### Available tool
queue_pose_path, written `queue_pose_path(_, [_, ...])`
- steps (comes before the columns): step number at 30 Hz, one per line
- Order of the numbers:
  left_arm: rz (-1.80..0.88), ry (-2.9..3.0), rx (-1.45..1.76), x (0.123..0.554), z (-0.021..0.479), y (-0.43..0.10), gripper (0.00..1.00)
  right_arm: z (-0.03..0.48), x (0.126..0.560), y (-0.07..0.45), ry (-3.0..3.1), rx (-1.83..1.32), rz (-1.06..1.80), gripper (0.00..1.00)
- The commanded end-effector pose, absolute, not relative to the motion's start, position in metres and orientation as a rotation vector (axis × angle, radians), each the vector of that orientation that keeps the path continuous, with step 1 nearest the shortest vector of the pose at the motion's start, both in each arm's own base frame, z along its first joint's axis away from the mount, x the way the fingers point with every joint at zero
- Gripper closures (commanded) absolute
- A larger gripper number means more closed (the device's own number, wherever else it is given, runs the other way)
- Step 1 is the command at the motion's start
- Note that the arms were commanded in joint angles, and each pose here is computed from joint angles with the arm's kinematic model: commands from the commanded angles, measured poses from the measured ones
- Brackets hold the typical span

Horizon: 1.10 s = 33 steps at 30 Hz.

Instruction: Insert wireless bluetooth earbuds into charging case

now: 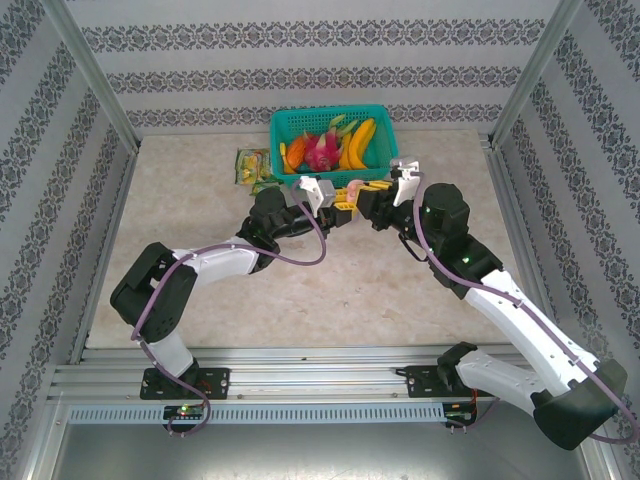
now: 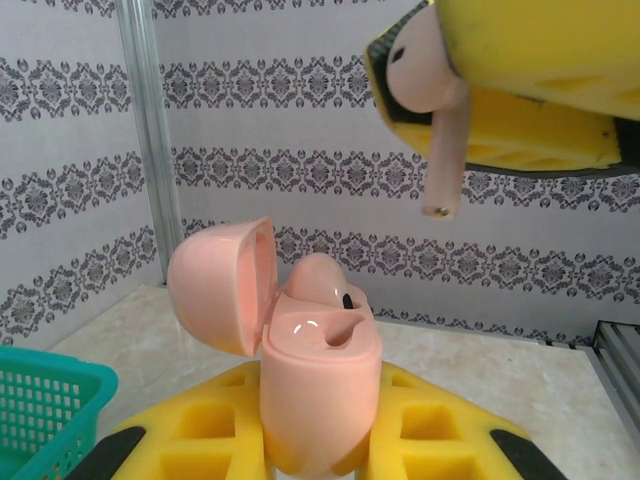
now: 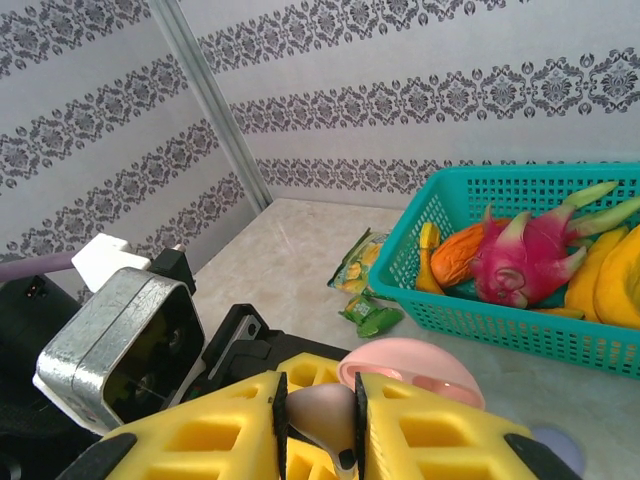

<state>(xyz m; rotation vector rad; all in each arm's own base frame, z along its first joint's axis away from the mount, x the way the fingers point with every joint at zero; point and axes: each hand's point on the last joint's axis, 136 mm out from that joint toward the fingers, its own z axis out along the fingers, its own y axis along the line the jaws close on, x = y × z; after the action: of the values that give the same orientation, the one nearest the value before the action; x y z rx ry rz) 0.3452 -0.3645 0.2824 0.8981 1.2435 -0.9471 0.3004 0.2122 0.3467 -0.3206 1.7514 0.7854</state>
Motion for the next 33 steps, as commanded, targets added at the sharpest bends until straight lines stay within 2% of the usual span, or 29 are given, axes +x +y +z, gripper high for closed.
queue_pose_path(1, [-0.978,1.180,0.903,0.340,0.297,-0.371,1.00,0.361,0.297,0.215,1.690,-0.320,0.821,0.74])
queue_pose_path(33, [-0.986,1.149,0.910,0.330,0.312,-0.374,1.00,0.337,0.314,0.215,1.750,-0.284,0.802,0.75])
